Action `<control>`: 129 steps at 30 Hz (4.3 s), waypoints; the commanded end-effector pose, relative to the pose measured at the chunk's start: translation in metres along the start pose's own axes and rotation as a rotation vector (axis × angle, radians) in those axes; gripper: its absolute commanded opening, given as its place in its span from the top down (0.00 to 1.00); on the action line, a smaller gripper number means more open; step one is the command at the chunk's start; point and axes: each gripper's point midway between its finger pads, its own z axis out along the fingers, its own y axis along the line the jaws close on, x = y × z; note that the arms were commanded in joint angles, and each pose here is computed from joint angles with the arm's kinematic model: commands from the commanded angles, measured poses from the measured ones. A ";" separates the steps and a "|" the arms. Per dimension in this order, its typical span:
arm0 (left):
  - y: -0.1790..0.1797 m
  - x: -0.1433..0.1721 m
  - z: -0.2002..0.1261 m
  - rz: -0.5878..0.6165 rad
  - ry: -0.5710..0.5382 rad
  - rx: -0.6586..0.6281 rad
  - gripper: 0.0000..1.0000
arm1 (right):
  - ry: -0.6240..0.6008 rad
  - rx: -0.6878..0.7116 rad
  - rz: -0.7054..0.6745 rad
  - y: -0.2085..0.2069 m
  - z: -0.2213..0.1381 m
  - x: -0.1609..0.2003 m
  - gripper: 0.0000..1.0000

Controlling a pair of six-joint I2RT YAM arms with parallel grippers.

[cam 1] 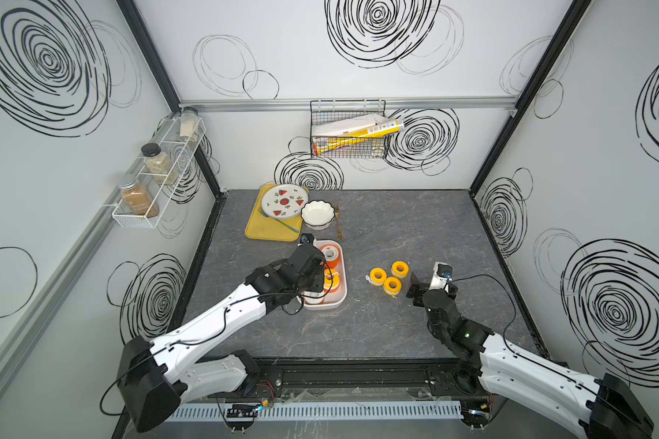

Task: Put the sealing tape into the storage box
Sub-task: Place the sealing tape in the storage box, then pick up the sealing tape at the center of the board.

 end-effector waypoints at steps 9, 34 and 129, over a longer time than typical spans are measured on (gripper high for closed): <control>0.040 -0.012 -0.036 -0.037 -0.177 -0.045 0.48 | 0.010 -0.029 -0.039 0.016 0.011 -0.011 0.05; 0.042 -0.009 -0.032 -0.041 -0.165 -0.051 0.46 | 0.473 -0.088 -0.126 0.053 0.114 0.023 0.00; 0.052 -0.014 -0.033 -0.068 -0.180 -0.089 0.47 | 0.557 -0.377 -0.131 0.143 0.065 -0.009 0.48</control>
